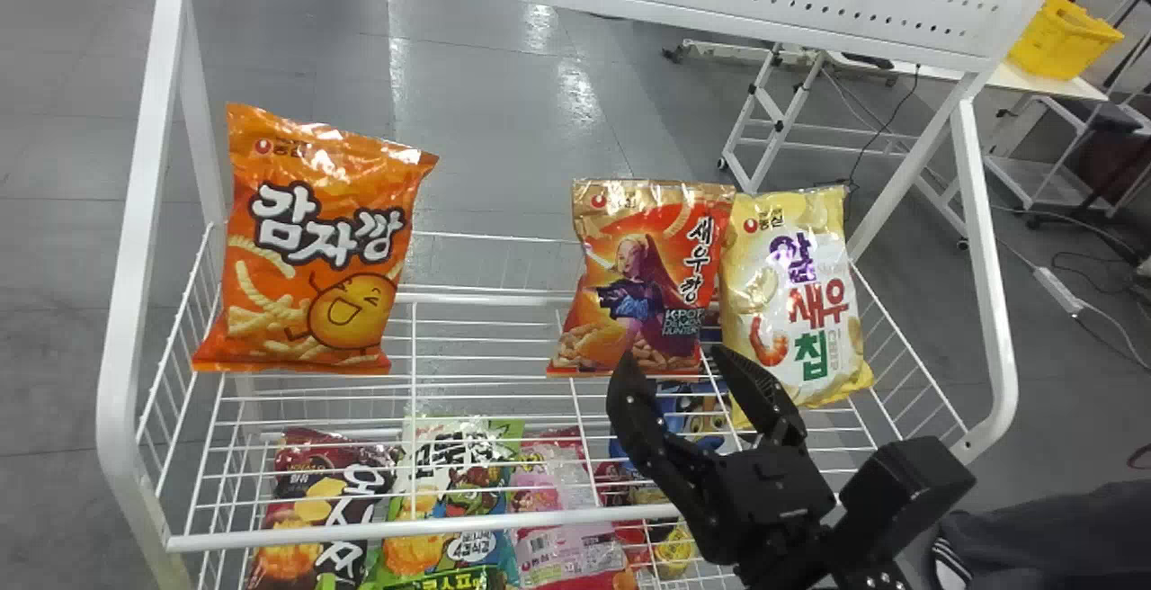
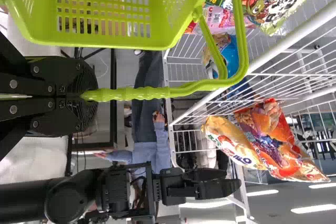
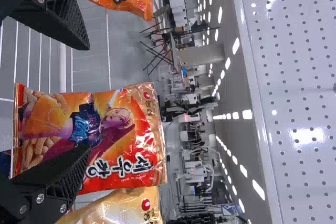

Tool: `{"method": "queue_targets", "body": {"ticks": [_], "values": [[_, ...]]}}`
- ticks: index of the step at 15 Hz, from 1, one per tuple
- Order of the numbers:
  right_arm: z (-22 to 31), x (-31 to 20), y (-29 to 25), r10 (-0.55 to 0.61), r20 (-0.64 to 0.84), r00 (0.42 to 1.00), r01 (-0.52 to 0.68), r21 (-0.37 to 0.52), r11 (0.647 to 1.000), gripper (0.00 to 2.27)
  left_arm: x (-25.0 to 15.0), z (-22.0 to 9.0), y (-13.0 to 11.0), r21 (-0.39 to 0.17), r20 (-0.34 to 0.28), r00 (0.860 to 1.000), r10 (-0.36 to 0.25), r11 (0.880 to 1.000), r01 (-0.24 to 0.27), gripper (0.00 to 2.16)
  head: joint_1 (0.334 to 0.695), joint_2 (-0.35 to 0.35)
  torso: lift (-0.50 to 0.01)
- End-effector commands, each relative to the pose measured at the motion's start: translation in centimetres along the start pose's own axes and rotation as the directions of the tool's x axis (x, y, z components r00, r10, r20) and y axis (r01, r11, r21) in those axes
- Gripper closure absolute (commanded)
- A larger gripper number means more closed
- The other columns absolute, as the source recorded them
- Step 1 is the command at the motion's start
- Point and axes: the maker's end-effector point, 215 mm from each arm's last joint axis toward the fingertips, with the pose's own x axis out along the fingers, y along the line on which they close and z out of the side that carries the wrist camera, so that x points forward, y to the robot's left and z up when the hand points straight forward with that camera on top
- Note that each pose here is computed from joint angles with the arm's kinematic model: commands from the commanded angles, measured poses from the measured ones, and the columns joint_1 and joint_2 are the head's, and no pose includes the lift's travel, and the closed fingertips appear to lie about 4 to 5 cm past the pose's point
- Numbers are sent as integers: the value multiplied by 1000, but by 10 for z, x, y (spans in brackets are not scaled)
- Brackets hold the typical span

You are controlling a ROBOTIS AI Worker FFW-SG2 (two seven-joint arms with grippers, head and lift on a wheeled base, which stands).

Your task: Hold basket handle with left hand then pick spicy shrimp crackers with right hand and place into basket

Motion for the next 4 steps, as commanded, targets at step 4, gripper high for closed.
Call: {"method": "queue_targets", "body": {"ticks": [4], "values": [[-1,1,2,3,-1,1000,-3,0,1000,151,-2,0,-16,27,8,1000,-21,999,21,1892,695,-331,-37]]}}
